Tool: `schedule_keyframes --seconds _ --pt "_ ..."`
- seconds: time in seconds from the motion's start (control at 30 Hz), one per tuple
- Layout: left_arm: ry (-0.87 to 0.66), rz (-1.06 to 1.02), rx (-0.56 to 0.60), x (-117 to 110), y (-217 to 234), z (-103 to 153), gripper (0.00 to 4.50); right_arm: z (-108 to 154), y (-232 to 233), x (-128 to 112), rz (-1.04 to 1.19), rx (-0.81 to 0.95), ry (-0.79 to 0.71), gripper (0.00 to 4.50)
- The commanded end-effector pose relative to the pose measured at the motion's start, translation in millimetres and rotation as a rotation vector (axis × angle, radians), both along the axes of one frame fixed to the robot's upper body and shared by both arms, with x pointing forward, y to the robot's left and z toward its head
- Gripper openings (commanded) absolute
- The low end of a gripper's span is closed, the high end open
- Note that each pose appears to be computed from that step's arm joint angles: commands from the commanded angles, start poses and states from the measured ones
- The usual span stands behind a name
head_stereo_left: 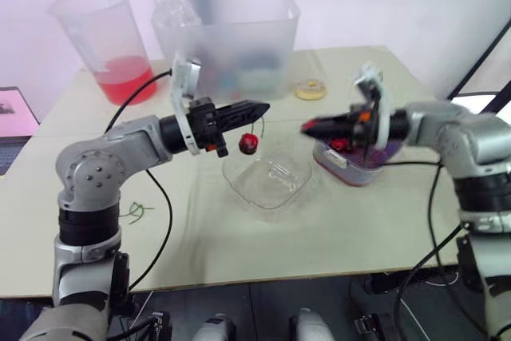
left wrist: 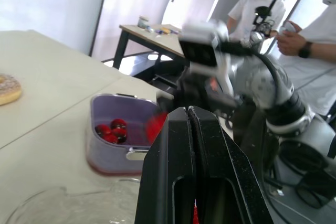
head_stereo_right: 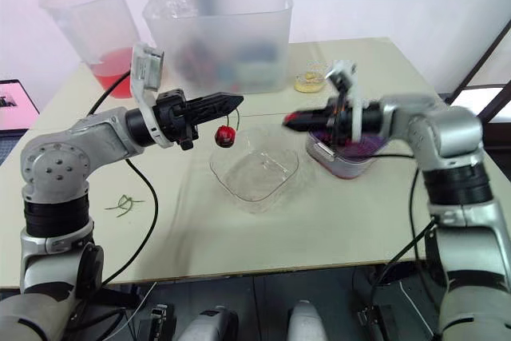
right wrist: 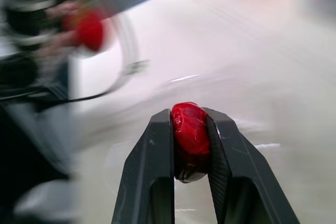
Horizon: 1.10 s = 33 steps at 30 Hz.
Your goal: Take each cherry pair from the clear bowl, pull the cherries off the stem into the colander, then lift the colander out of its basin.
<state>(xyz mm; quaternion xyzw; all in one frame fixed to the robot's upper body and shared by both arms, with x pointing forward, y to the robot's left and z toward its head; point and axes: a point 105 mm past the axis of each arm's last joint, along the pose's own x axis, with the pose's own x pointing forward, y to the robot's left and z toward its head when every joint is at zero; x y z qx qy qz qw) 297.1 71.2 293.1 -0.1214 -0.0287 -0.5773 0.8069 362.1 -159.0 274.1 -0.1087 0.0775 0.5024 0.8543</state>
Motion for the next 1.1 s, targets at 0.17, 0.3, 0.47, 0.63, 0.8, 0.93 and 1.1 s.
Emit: schedule_keyframes --seconds 0.17,0.3,0.47,0.63,0.8,0.93,1.1 --pt "-0.067 0.030 -0.039 -4.3 3.5 14.8 0.00 -33.2 -59.7 32.2 -0.211 -0.276 -0.037 0.79" --pt "-0.065 0.045 -0.042 -2.5 4.0 14.8 0.00 -45.0 -71.9 31.4 -0.230 -0.306 -0.004 2.12" --pt "-0.056 0.067 -0.045 3.3 4.3 14.6 0.00 -34.4 -78.6 29.1 -0.254 -0.281 -0.025 4.49" --pt "-0.044 0.060 -0.100 5.1 0.6 22.3 0.00 4.1 -22.6 -1.2 -0.027 0.027 -0.005 4.49" --pt "-0.034 0.039 -0.122 2.3 -4.1 24.5 0.00 6.0 47.5 -53.0 0.276 0.229 0.081 4.49" --pt "-0.030 0.029 -0.123 1.0 -6.9 25.2 0.00 5.0 79.5 -69.2 0.357 0.358 0.146 4.49" --pt "-0.025 0.015 -0.124 -1.3 -10.1 25.3 0.00 4.9 100.1 -72.9 0.385 0.452 0.197 4.49"
